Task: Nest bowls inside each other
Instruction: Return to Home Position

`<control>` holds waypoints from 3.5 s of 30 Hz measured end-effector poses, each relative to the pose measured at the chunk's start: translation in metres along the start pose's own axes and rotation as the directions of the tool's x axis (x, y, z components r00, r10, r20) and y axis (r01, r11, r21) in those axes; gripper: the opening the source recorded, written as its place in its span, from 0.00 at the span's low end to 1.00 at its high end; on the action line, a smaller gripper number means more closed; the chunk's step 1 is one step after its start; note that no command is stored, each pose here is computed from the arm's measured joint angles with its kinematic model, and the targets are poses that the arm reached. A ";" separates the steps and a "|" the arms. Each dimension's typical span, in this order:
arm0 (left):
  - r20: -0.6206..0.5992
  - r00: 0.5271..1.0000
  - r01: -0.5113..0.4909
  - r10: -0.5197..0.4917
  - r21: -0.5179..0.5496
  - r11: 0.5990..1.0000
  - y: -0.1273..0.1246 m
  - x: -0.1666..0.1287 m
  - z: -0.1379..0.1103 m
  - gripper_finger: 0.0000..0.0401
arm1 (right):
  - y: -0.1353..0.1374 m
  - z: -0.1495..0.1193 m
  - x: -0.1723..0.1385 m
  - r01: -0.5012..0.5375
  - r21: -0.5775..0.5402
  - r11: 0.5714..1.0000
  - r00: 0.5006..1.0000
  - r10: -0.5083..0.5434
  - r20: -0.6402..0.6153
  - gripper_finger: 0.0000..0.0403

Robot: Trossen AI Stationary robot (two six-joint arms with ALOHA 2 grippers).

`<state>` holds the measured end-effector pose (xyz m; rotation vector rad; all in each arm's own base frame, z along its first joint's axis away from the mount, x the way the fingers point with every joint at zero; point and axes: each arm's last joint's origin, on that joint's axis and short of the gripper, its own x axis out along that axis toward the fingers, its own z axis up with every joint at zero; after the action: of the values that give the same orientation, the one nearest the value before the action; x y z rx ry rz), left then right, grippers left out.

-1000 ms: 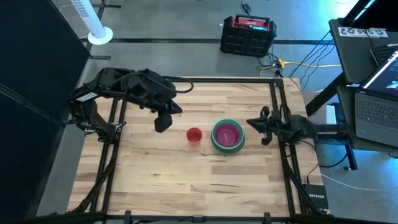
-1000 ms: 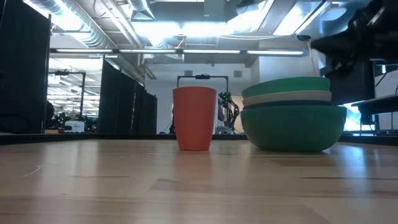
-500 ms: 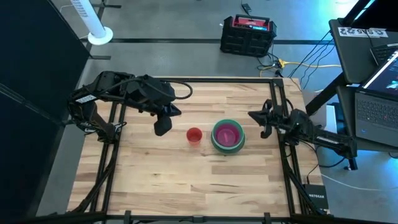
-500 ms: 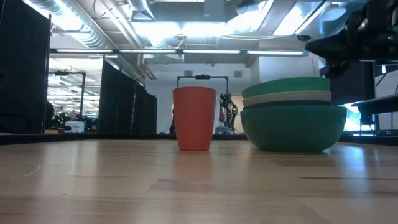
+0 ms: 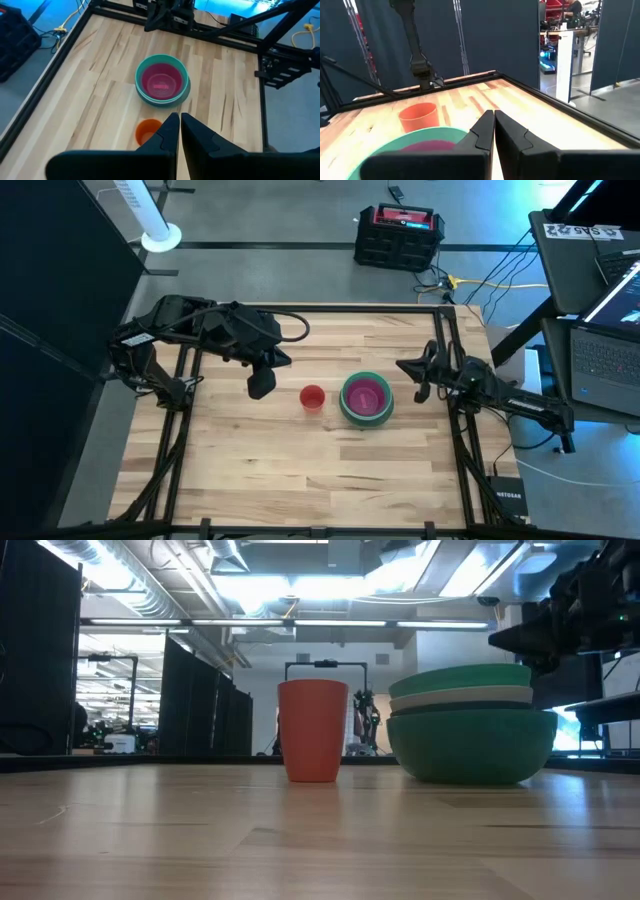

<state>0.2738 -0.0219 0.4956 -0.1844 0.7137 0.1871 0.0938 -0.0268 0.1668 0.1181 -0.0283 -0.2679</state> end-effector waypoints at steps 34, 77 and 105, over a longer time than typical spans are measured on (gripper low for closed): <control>0.243 0.955 0.130 -0.169 0.168 0.977 0.082 0.061 -0.144 0.00 | -0.001 -0.004 0.003 0.024 -0.024 0.999 0.999 -0.025 -0.043 0.00; 0.674 0.733 -0.031 -0.095 0.172 0.985 0.112 0.090 -0.346 0.00 | -0.001 -0.004 0.003 0.025 -0.023 0.999 0.999 -0.026 -0.044 0.00; 0.667 0.740 -0.041 -0.083 0.168 0.985 0.112 0.090 -0.347 0.00 | -0.001 -0.004 0.003 0.025 -0.023 0.999 0.999 -0.026 -0.044 0.00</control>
<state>0.0963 0.0156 0.1670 0.0504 -0.0083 0.1537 0.0963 -0.0281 0.1629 0.1019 0.0201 -0.2906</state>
